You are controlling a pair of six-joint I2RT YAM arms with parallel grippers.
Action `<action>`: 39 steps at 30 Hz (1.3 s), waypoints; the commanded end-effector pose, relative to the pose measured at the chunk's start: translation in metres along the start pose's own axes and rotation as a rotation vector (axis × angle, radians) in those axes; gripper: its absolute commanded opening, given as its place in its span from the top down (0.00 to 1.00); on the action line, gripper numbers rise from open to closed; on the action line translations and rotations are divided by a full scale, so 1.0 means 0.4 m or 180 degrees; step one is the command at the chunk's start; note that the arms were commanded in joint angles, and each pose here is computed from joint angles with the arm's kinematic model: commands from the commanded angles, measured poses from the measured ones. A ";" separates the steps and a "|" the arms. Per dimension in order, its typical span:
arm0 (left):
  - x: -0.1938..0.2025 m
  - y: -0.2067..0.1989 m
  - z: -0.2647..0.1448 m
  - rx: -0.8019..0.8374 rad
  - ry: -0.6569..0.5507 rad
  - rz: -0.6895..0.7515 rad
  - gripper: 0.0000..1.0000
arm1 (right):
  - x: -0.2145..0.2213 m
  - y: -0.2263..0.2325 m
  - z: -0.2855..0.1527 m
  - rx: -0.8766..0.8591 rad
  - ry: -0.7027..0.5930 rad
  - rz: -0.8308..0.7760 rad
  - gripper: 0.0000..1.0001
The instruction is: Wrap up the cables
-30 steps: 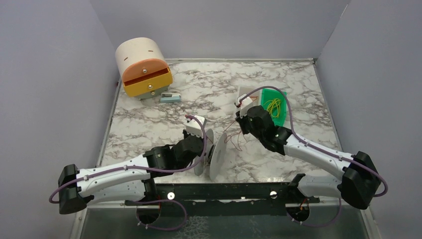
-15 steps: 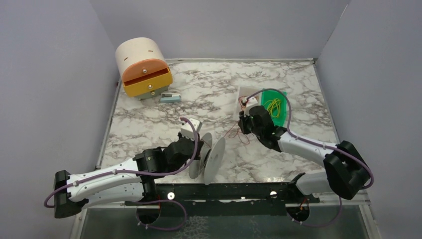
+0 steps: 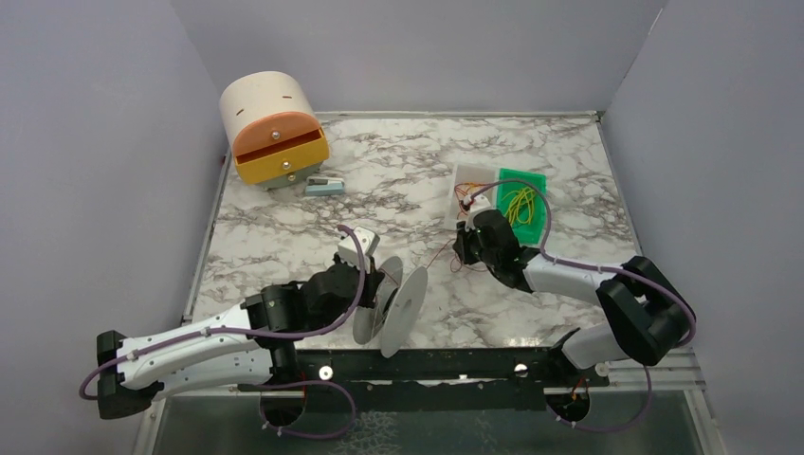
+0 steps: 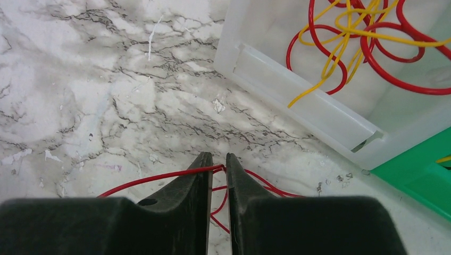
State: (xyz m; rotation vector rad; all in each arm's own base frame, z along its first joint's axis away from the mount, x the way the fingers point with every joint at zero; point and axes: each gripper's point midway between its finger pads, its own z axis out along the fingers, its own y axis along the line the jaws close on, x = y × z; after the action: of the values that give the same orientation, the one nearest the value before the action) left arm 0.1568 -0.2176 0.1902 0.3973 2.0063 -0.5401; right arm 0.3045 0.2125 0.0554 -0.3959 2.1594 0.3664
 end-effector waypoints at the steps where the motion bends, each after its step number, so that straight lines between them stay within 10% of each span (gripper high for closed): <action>1: -0.096 -0.047 -0.035 0.0267 -0.0300 -0.0217 1.00 | 0.004 0.003 0.010 -0.0049 -0.0074 0.0111 0.84; 5: -0.110 -0.048 -0.040 0.0269 -0.0351 -0.0251 1.00 | 0.009 0.003 0.002 -0.0075 -0.0073 0.0112 0.99; 28: -0.461 -0.037 -0.179 0.0223 -0.1631 -0.1121 1.00 | 0.020 0.182 -0.168 -0.1562 -0.0017 -0.0080 0.99; 39: -0.577 -0.122 -0.169 0.0458 -0.1918 -0.1162 1.00 | -0.060 0.291 -0.395 -0.2621 -0.0475 -0.0255 0.77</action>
State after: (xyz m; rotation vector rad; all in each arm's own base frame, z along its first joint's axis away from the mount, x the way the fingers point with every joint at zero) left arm 0.1914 -0.2335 0.3716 0.0372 1.6146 -0.7713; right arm 0.1884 0.2598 0.1635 -0.7935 1.8111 1.0721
